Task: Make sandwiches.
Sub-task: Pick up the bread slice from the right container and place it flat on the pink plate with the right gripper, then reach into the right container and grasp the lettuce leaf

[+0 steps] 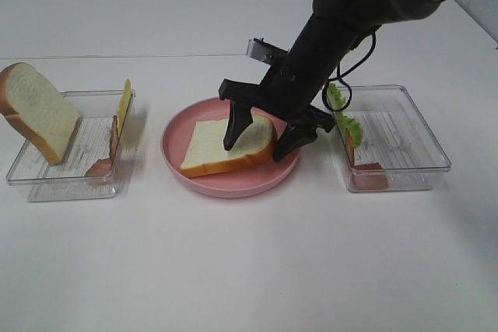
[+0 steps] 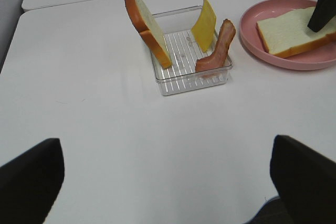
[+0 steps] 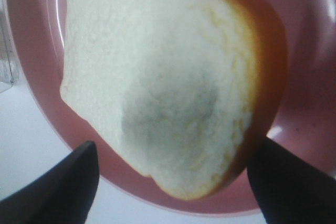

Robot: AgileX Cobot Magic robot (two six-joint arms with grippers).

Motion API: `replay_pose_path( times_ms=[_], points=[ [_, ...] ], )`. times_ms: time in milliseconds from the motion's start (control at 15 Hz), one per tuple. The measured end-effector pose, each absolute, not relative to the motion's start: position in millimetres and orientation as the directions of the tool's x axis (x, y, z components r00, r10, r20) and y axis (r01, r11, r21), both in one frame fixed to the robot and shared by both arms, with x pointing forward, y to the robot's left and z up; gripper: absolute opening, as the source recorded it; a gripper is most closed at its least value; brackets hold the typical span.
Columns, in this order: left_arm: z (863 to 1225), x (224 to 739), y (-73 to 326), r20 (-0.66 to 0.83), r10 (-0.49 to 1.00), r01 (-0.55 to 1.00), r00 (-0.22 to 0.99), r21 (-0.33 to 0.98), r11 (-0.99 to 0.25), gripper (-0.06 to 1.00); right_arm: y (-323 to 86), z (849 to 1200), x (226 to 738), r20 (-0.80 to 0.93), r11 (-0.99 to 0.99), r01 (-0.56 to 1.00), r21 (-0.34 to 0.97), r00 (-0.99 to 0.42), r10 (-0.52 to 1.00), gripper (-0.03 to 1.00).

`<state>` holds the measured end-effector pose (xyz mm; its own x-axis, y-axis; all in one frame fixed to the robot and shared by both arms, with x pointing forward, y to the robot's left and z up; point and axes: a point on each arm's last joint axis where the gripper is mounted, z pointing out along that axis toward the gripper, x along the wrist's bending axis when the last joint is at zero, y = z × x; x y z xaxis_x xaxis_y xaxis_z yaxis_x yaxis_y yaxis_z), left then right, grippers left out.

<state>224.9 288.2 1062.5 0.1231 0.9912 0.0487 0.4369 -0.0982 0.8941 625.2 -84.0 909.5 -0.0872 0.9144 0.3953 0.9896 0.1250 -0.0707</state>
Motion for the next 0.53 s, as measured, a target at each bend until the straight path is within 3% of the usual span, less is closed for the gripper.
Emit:
replay_pose_path(
  times_ms=[333, 400, 533],
  points=[
    [1062.5, 224.9, 288.2, 0.049, 0.991, 0.437, 0.123, 0.894, -0.098, 0.99, -78.3, 964.5, 640.2, 0.227, 0.191, 0.982, -0.002, -0.185, 0.956, 0.76],
    [1062.5, 224.9, 288.2, 0.049, 0.991, 0.437, 0.123, 0.894, -0.098, 0.99, -66.7, 991.1, 643.3, 0.137, 0.212, 0.974, 0.083, -0.221, 0.965, 0.76],
    [1062.5, 224.9, 288.2, 0.049, 0.991, 0.437, 0.123, 0.894, -0.098, 0.99, -61.0, 1010.6, 645.7, 0.101, 0.227, 0.960, 0.163, -0.245, 0.964, 0.76]
  ],
)
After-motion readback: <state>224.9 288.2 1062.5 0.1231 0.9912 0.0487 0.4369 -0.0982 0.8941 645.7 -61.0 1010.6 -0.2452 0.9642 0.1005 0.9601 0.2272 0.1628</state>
